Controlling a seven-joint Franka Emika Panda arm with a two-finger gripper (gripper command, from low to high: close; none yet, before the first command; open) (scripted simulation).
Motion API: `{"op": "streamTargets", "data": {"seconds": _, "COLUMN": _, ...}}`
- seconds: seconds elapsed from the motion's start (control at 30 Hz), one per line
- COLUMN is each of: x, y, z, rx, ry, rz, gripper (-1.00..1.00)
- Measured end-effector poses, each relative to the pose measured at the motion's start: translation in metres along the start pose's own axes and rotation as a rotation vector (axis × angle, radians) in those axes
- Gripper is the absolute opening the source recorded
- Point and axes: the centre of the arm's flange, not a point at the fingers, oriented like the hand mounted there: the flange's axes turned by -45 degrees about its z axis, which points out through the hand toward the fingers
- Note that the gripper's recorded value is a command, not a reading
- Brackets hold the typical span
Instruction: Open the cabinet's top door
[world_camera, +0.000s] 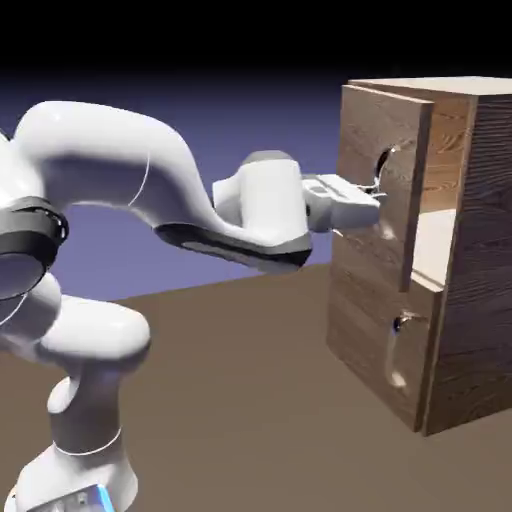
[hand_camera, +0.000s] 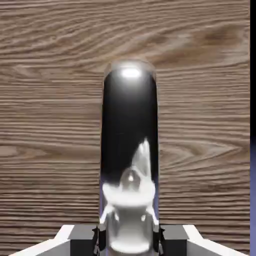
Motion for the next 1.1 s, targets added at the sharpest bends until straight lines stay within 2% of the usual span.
{"op": "streamTargets", "data": {"seconds": 0.4, "x": 0.000, "y": -0.047, "z": -0.072, "rx": -0.260, "ry": 0.002, "rz": -0.001, "gripper": -1.00}}
{"op": "streamTargets", "data": {"seconds": 0.73, "x": 0.000, "y": -0.050, "z": -0.074, "rx": -0.270, "ry": 0.003, "rz": -0.004, "gripper": -1.00}}
{"op": "streamTargets", "data": {"seconds": 1.1, "x": 0.000, "y": -0.081, "z": -0.104, "rx": -0.400, "ry": 0.003, "rz": -0.003, "gripper": -1.00}}
